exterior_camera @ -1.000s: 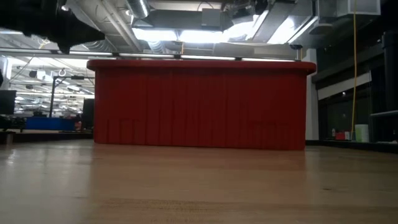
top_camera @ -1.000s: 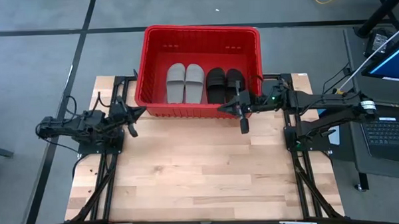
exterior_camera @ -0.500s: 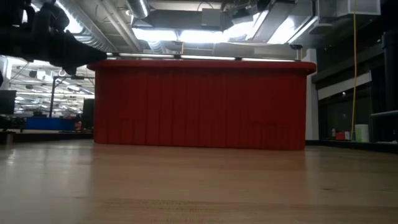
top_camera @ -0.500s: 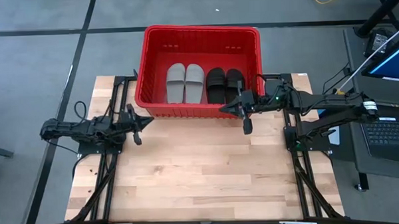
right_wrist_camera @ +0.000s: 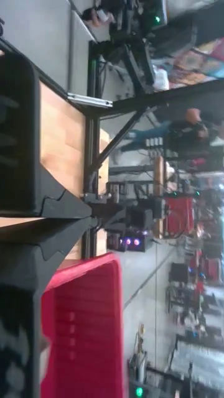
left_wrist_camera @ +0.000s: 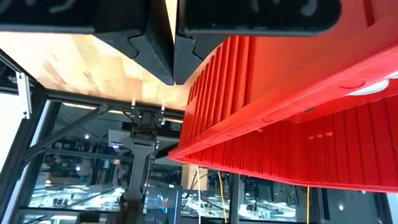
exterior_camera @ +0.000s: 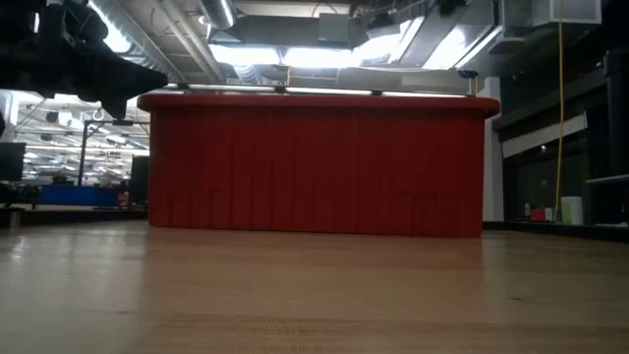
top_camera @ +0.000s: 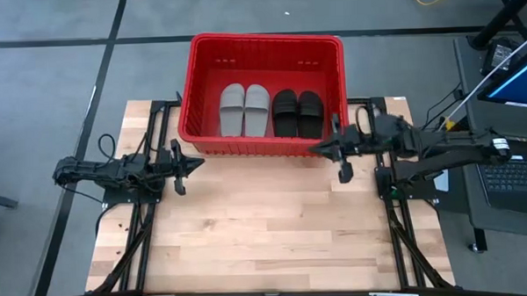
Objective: Pick and place slides into bin
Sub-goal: Return to Home Position
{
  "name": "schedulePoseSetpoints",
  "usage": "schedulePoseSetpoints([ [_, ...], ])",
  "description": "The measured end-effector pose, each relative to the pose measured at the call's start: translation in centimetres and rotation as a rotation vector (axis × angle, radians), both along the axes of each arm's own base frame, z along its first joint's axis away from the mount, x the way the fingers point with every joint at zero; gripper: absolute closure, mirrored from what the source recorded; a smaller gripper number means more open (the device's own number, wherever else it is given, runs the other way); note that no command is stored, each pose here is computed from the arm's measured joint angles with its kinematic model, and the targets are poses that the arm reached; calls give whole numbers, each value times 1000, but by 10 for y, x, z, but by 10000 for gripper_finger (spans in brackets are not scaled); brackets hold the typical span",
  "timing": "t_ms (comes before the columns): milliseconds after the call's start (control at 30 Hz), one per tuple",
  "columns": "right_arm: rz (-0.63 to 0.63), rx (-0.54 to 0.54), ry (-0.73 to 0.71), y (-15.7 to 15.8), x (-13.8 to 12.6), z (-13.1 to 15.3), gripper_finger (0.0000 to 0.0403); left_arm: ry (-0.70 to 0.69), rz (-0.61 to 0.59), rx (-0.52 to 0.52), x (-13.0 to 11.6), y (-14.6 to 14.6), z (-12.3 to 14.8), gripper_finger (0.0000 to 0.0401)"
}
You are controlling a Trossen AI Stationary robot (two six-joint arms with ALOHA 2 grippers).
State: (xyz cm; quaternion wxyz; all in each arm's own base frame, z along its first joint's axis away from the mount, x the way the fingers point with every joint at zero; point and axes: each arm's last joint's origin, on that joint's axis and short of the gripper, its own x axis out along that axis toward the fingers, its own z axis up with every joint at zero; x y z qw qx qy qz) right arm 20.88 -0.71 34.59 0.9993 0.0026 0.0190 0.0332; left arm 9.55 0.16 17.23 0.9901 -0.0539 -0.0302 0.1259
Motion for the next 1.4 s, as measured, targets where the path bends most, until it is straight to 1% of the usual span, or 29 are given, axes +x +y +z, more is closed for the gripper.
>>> schedulePoseSetpoints([
  [133,-34,77,-57,4,-30,-37,397,-2,0,-11,0,0,0,396],
  [233,-13,120,-89,7,-53,-53,397,-2,0,-11,0,0,0,397],
  [400,21,88,-173,10,-91,-74,397,-2,-1,-11,0,0,0,395],
  [533,25,86,-233,10,-109,-95,397,-2,0,-11,0,0,0,393],
  [667,30,49,-225,11,-114,-121,397,-2,0,-11,0,0,0,395],
  [767,29,45,-201,11,-112,-141,397,-2,0,-11,0,0,0,394],
  [900,31,67,-227,11,-110,-155,397,-2,0,-11,0,0,0,391],
  [967,30,70,-212,11,-109,-162,397,-2,0,-11,0,0,0,391],
  [1100,26,70,-94,11,-107,-173,397,-2,0,-11,0,0,0,394],
  [1133,26,66,-85,11,-107,-174,397,-2,0,-11,0,0,0,394],
  [1200,25,35,-96,11,-107,-173,397,-2,0,-11,0,0,0,395],
  [1300,24,-49,-108,11,-108,-172,397,-2,0,-11,0,0,0,393],
  [1400,24,-59,-111,11,-108,-172,397,-2,0,-11,0,0,0,391],
])
